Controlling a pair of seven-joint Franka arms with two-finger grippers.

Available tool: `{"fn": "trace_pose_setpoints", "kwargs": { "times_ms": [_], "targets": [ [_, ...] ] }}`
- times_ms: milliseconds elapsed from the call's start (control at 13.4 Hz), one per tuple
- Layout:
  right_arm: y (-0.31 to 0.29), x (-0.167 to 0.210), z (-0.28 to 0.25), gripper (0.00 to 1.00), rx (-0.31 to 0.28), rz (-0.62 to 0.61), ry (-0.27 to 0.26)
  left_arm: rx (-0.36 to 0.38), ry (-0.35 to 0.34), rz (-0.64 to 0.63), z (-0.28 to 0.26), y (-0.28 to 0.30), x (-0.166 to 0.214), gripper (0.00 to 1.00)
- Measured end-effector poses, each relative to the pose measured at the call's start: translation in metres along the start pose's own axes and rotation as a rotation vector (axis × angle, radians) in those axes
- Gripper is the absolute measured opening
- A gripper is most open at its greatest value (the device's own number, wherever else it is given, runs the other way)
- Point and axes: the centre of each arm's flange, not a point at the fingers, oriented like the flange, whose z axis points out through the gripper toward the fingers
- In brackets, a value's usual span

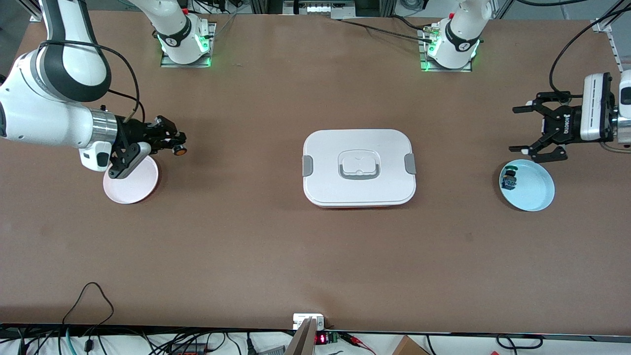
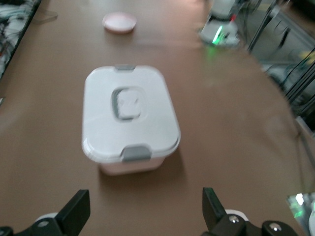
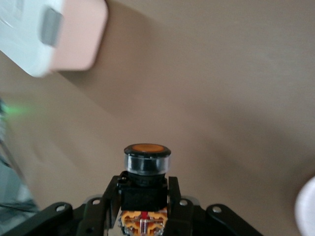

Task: Transfer orange switch to right arm and place
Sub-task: 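Lower the orange switch onto the white plate with the right gripper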

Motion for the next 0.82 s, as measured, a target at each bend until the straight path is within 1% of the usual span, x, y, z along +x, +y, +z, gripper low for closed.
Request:
{"fn": "trace_pose_setpoints", "kwargs": {
  "times_ms": [75, 149, 224, 298, 447, 522, 596, 745, 820],
  "targets": [
    [0.007, -0.003, -0.002, 0.42, -0.063, -0.053, -0.034, 0.050, -0.097, 0.009, -0.011, -0.001, 0.001, 1.00],
    [0.012, -0.006, -0.003, 0.42, -0.113, -0.100, -0.071, 0.099, -0.176, 0.016, -0.022, -0.001, 0.003, 1.00],
    [0.016, -0.008, -0.003, 0.42, -0.154, -0.138, -0.106, 0.153, -0.228, 0.010, -0.033, -0.001, 0.007, 1.00],
    [0.020, -0.010, -0.004, 0.42, -0.192, -0.174, -0.139, 0.212, -0.259, -0.013, -0.043, -0.001, 0.011, 1.00],
    [0.030, -0.014, -0.006, 0.42, -0.264, -0.251, -0.193, 0.356, -0.293, -0.074, -0.069, 0.001, 0.019, 1.00],
    [0.037, -0.016, -0.006, 0.42, -0.282, -0.281, -0.206, 0.418, -0.304, -0.094, -0.082, 0.004, 0.024, 1.00],
    [0.049, -0.020, -0.006, 0.42, -0.288, -0.310, -0.211, 0.457, -0.335, -0.097, -0.092, 0.008, 0.030, 1.00],
    [0.083, -0.033, -0.003, 0.42, -0.288, -0.379, -0.212, 0.482, -0.430, -0.144, -0.098, 0.014, 0.043, 1.00],
    [0.101, -0.040, 0.001, 0.42, -0.296, -0.420, -0.217, 0.494, -0.477, -0.205, -0.097, 0.016, 0.050, 1.00]
  ]
}}
